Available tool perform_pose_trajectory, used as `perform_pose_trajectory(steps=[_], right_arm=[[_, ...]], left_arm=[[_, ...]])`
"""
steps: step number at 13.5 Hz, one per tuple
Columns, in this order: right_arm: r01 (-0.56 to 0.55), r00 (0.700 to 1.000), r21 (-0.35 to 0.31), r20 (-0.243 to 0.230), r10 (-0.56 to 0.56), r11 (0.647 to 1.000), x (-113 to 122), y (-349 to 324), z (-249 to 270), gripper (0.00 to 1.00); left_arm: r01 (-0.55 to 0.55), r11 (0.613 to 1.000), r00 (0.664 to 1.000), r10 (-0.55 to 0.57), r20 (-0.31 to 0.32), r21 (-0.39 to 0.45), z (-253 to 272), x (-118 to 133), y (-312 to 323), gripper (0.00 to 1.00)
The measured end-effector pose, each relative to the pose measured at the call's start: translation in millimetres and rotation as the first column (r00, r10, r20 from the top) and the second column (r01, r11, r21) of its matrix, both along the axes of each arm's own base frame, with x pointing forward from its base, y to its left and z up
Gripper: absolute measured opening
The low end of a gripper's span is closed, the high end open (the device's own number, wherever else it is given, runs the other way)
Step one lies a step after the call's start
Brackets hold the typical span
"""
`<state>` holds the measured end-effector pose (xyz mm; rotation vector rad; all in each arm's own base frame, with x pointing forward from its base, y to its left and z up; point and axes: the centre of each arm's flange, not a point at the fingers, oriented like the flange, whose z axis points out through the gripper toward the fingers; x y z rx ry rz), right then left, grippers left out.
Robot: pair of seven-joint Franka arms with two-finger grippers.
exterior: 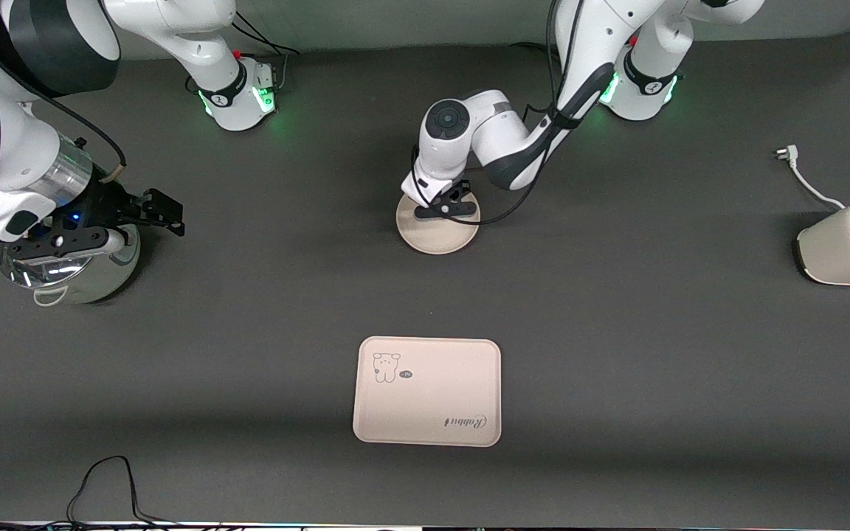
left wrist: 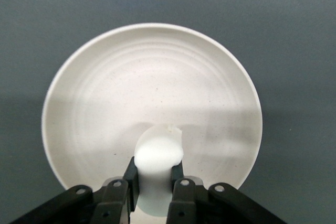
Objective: Place bun in plate and plate on tray
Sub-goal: 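Lower the bun onto the plate and open the left gripper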
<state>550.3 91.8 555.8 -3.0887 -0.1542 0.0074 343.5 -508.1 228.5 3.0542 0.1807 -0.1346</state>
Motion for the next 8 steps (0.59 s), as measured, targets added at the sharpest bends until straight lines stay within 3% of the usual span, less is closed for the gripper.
perform_pose_trajectory(steps=[3,8], right_arm=[[0.000,1.000,0.000,0.000,0.000,1.000,0.0,0.0,0.0,1.00],[0.000,1.000,0.000,0.000,0.000,1.000,0.0,0.0,0.0,1.00]], left_arm=[[-0.007,1.000,1.000,0.007,-0.001,-0.003,-8.5,-4.4,-3.5,0.32],[-0.020,1.000,1.000,0.020,0.002,-0.005,-8.0,-0.1,-1.9,0.83]])
